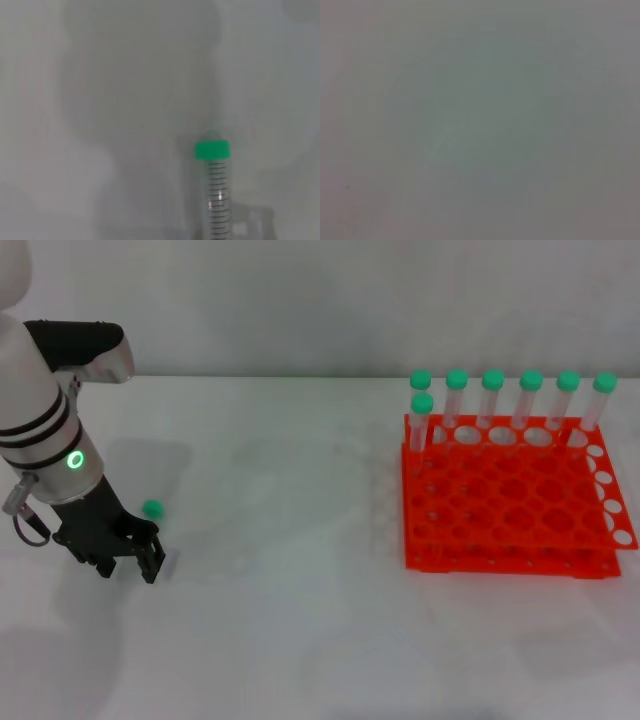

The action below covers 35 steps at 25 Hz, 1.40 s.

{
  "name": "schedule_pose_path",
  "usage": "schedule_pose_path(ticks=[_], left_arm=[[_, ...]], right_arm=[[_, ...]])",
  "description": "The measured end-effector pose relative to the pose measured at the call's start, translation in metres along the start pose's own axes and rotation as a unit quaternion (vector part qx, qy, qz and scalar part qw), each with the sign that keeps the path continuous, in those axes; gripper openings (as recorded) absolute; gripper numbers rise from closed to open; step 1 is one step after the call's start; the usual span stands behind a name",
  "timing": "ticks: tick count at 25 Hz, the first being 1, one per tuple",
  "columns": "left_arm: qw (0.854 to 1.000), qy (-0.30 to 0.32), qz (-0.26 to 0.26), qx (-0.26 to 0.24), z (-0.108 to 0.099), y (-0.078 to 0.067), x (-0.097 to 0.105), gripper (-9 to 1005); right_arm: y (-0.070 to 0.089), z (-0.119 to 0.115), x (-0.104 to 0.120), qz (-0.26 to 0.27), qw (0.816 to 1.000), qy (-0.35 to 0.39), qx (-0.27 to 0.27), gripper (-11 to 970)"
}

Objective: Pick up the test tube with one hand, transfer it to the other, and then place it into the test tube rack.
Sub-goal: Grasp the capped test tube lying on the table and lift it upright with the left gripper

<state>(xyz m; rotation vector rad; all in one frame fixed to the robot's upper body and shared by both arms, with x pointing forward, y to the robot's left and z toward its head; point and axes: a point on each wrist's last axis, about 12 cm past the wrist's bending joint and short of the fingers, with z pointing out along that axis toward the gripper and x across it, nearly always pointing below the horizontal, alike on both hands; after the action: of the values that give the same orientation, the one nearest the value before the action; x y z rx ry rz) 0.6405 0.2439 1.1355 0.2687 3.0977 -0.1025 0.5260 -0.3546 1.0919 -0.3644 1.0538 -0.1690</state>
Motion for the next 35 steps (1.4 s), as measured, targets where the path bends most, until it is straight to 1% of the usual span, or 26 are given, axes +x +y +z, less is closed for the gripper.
schedule_pose_path(ticks=[11,14,19,25,35], left_arm=[[1.0,0.002,-0.004,0.0,0.003,0.003,0.003,538],[1.0,0.001,-0.005,0.0,0.004,0.004,0.003,429],[1.0,-0.001,-0.007,-0.001,0.005,0.005,0.003,409],[1.0,-0.007,-0.007,-0.002,0.004,0.005,0.002,316],[1.0,-0.018,-0.006,-0.004,0.004,0.006,-0.001,202]], right_arm=[[0.001,0.004,0.001,0.002,1.0,0.002,-0.002,869],[0.001,0.006,0.001,0.002,1.0,0.003,-0.003,869],[0.002,0.007,0.001,0.002,1.0,0.003,-0.003,869],[0.002,0.01,0.002,0.002,1.0,0.006,-0.004,869],[0.003,0.012,0.002,0.004,1.0,0.004,-0.006,868]])
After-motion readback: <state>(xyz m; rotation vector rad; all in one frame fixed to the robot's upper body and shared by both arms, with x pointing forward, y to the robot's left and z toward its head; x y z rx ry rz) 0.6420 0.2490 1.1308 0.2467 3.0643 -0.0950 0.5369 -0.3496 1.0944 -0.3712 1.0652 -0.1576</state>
